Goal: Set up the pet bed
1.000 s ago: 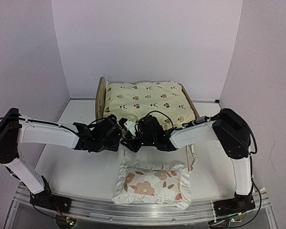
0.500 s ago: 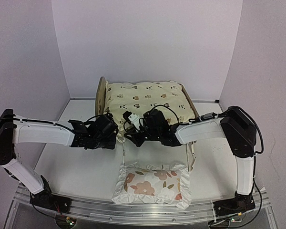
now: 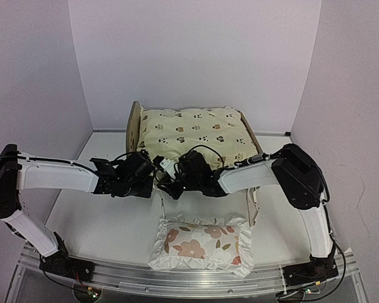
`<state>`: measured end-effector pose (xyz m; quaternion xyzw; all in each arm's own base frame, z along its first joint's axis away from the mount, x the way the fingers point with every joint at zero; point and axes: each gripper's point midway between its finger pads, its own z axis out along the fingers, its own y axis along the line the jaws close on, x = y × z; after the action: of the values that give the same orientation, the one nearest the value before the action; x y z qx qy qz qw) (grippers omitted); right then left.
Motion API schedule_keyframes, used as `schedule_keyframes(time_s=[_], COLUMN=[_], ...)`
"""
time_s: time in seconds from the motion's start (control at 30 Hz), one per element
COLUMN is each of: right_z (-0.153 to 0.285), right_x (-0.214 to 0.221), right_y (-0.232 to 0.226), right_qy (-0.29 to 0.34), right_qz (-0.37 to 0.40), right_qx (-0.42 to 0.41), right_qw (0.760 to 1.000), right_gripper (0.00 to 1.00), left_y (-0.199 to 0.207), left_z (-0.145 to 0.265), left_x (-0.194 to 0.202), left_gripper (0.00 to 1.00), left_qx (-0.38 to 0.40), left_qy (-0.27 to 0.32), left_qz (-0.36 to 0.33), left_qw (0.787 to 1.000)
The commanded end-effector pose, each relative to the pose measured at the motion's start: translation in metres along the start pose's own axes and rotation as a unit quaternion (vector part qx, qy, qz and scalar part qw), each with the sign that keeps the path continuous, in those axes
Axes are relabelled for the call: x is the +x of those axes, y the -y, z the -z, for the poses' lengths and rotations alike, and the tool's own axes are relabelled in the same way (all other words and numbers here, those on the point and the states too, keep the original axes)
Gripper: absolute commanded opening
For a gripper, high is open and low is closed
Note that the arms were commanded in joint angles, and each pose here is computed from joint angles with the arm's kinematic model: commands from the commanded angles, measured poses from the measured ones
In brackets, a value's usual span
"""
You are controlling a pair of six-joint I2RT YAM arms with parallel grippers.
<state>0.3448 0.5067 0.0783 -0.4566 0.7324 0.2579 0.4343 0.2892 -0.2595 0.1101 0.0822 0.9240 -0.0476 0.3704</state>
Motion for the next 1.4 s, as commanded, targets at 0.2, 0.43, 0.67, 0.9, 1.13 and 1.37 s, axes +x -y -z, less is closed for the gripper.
schedule_keyframes(time_s=[0.2,0.43,0.67,0.9,1.13,1.37], right_z=[0.004,0.020,0.030,0.035,0.051,0.053], right_x=[-0.047,-0.051,-0.059,-0.042,-0.043,-0.046], right_y=[-0.034,-0.065,-0.079,-0.028,-0.009,-0.001], right_qy=[0.064,0.059,0.053,0.040,0.035,0.038], right_qz=[-0.011,-0.059,-0.100,-0.078,-0.055,-0.038], right_qx=[-0.129,-0.224,-0.274,-0.135,-0.102,-0.082], right_qw=[0.989,0.971,0.955,0.987,0.993,0.995], right_gripper=[0.29,0.31,0.51,0.55,0.55,0.43], left_y=[-0.011,-0.017,-0.004,0.003,0.003,0.002], left_z=[0.008,0.004,-0.001,-0.010,-0.014,-0.015], left_x=[-0.020,-0.026,-0.030,-0.031,-0.032,-0.032], left_gripper=[0.00,0.00,0.00,0.00,0.00,0.00], left_qx=[0.009,0.023,0.060,0.069,0.069,0.067], left_qy=[0.017,0.017,0.019,0.015,0.014,0.013], left_qz=[0.028,0.040,0.039,0.038,0.039,0.039], left_qw=[0.999,0.999,0.997,0.997,0.997,0.997])
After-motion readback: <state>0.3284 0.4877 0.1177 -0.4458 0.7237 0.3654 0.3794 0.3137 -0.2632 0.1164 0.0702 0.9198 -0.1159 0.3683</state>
